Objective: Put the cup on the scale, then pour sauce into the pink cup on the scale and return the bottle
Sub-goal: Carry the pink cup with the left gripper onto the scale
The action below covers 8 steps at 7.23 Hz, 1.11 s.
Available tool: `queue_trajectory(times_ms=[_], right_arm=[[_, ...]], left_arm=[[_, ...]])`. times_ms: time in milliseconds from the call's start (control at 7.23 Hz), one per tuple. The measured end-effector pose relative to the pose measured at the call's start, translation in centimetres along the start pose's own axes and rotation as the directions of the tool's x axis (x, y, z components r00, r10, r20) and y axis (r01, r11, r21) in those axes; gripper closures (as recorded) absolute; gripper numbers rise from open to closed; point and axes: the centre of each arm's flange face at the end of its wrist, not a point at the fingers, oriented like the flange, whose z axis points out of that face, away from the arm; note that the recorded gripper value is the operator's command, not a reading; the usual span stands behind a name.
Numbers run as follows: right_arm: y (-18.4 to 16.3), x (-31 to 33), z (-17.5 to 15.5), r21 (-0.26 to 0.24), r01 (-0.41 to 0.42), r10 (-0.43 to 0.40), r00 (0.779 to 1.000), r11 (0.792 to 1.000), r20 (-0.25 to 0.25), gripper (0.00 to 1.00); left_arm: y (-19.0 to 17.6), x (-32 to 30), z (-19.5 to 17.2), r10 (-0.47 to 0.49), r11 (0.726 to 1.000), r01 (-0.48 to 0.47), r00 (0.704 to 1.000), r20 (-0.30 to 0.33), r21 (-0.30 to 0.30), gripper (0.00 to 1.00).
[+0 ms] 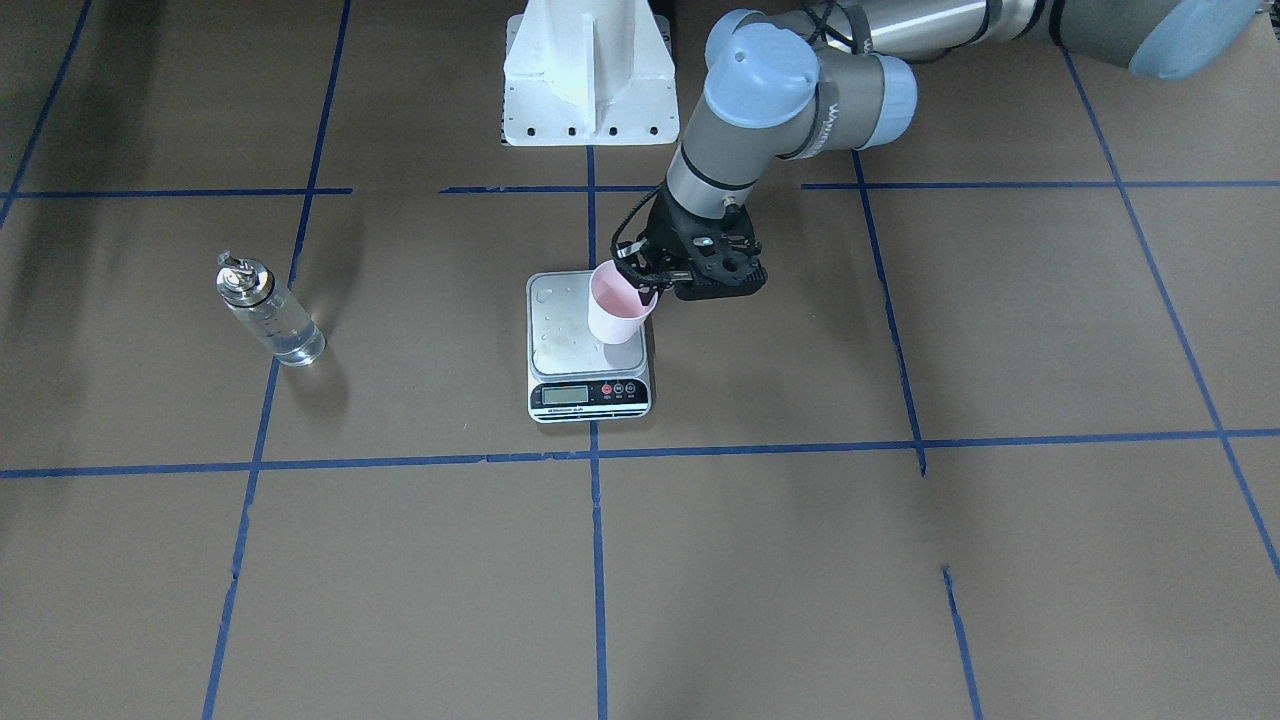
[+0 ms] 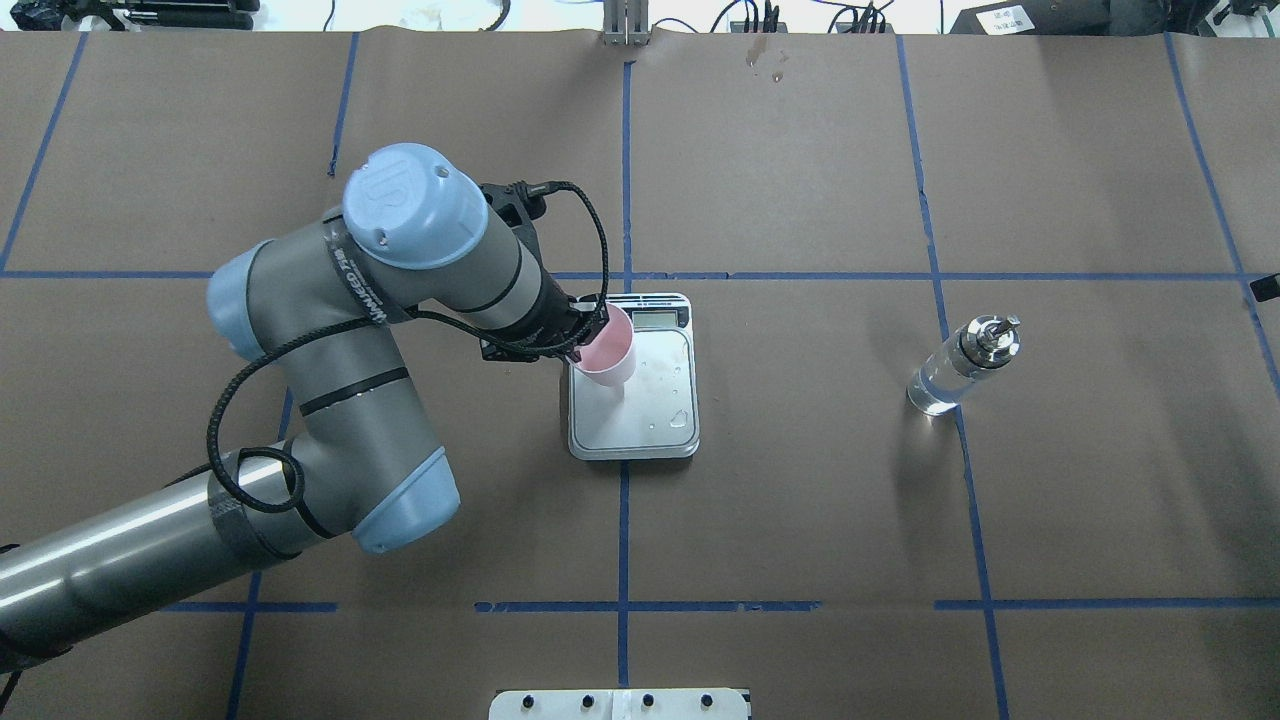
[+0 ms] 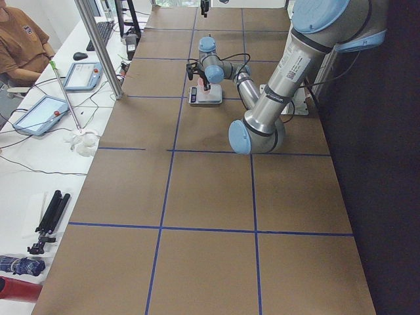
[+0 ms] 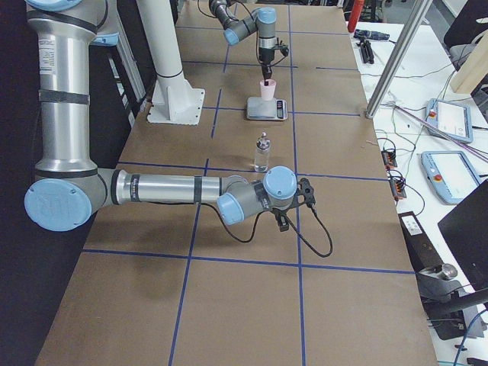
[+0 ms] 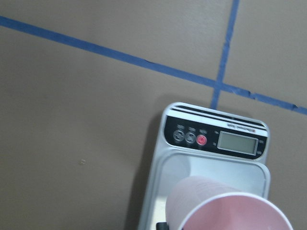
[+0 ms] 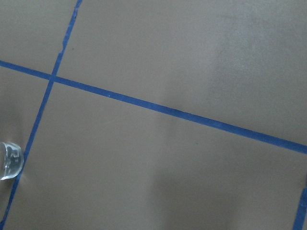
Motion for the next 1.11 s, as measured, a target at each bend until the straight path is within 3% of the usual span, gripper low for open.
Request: queue_trajectory(times_ms=[277,415,553,692,1107], right_arm=[[0.1,-0.7,0.6,0.006,-0.002,0.002,1.0,1.0,0.011,0.0],[0.2,-0.8,0.8,0.006,-0.004,0.004,1.0,1.0,0.012,0.0],[0.4,-0.7,0.9,0.004,-0.006,0.006,1.0,1.0,0.012,0.0],[0.4,-0.6,0.9,0.004,-0.008,0.008,1.0,1.0,0.012,0.0],[0.5,-1.1,1.2,0.004,-0.004,0.004,1.0,1.0,0.02,0.0]], left_arm=[[1.0,1.0,1.7,0.008,1.0,-0.009,1.0,0.017,0.009,1.0],[1.3,1.4,2.0,0.012,1.0,-0.012,1.0,0.018,0.011,0.86],[1.4,1.8,2.0,0.015,1.0,-0.015,1.0,0.017,0.012,0.48],[1.5,2.0,2.0,0.018,1.0,-0.018,1.0,0.015,0.013,0.34],[2.1,2.3,-0.2,0.039,0.999,-0.038,0.999,-0.029,0.014,0.3]])
